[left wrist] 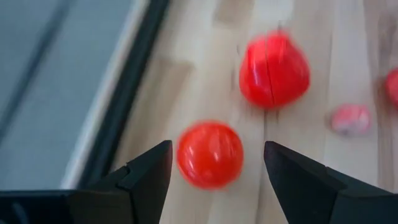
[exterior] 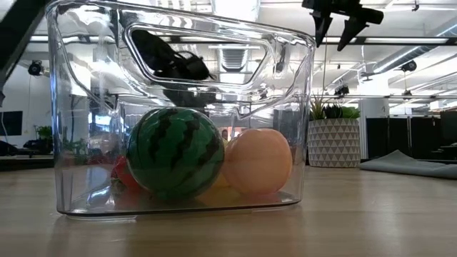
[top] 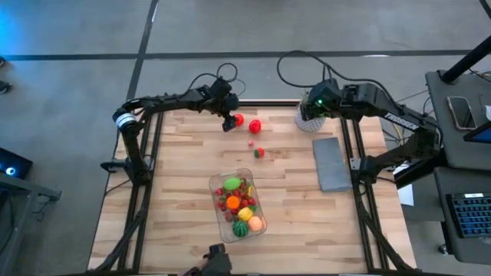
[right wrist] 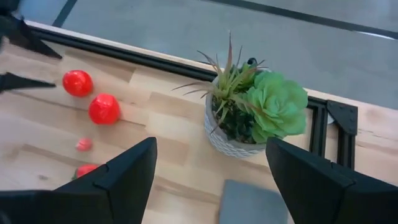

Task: Pick and placing Produce into tupperware
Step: Put the red tomato into the transparent bin

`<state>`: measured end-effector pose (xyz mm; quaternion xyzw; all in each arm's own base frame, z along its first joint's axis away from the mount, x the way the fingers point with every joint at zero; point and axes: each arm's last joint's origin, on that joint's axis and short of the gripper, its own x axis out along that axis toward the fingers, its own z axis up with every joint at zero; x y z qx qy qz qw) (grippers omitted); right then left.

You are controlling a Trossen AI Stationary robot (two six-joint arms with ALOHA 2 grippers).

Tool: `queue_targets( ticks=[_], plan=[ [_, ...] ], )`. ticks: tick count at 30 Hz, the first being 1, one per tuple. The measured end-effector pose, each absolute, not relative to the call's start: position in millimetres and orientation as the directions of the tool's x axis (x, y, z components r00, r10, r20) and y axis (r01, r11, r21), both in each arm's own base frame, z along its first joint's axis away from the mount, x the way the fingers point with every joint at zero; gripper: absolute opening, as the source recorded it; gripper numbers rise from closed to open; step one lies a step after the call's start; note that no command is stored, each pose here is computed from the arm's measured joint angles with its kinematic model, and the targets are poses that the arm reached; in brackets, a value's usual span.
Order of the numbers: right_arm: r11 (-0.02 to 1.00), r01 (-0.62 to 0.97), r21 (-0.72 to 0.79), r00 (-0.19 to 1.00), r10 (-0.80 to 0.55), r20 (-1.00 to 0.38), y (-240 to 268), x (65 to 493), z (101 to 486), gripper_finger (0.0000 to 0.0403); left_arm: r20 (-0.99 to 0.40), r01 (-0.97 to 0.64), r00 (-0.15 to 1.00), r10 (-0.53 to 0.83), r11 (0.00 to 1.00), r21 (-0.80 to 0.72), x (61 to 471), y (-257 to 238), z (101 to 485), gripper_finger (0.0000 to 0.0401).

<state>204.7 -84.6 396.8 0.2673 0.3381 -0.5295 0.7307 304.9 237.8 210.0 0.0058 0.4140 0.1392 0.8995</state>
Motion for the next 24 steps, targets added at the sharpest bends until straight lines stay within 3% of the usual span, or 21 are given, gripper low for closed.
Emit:
queue_targets(
  ticks=[7, 24],
  plan=[
    [0.295, 0.955, 0.039, 0.215, -0.595, -0.775, -84, 204, 397, 0.0289, -0.863, -0.175, 0.479, 0.157, 0.981, 0.081, 319, 249, 189, 0.0239],
    [0.289, 0.956, 0.045, 0.216, -0.596, -0.774, -84, 204, 398, 0.0283, -0.850, -0.133, 0.500, 0.166, 0.985, 0.114, 333, 252, 189, 0.0239]
  ],
)
